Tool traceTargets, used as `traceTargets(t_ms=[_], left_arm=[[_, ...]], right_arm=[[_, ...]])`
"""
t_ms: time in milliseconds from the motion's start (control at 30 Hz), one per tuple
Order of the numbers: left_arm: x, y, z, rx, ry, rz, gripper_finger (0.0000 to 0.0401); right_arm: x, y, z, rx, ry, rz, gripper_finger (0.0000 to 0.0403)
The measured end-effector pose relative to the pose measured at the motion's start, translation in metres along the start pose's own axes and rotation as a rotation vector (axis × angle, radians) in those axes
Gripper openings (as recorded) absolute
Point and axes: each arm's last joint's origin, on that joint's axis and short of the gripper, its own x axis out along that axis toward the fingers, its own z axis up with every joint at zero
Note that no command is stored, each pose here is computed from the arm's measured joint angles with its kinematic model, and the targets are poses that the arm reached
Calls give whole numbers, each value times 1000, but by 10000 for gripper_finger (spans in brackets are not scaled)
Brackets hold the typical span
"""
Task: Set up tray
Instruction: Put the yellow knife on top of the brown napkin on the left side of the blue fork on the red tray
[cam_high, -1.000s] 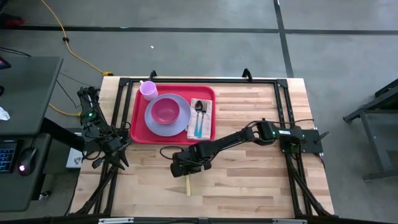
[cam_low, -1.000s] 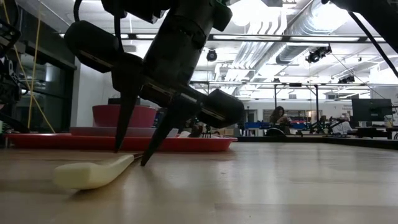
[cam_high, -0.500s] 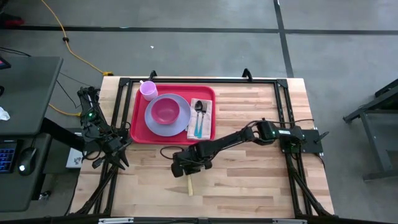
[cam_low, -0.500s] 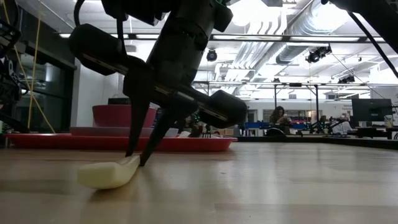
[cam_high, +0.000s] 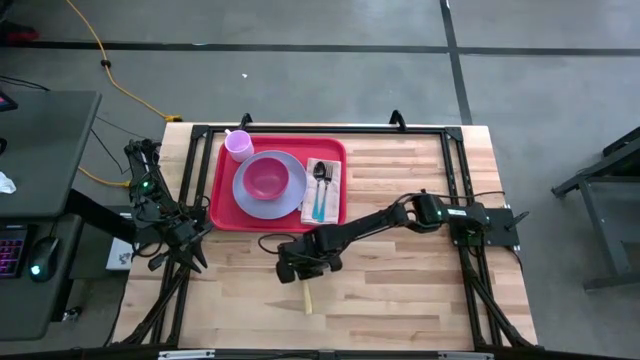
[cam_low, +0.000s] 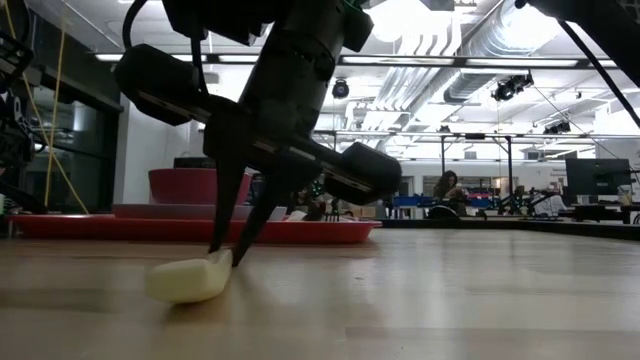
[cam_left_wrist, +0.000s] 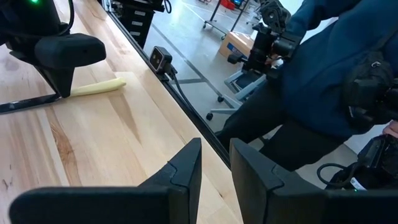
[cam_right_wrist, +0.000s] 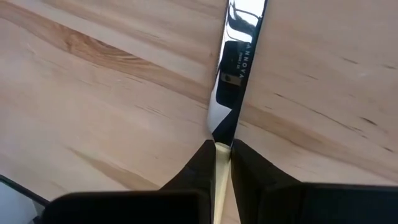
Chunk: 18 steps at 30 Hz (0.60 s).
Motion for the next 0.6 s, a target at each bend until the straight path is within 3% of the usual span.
traceTargets(t_ms=[600], left_arm=[[0,1,1,5,-18,33,115]], right_arm=[[-3,-19,-3,-94,71,-193,21]])
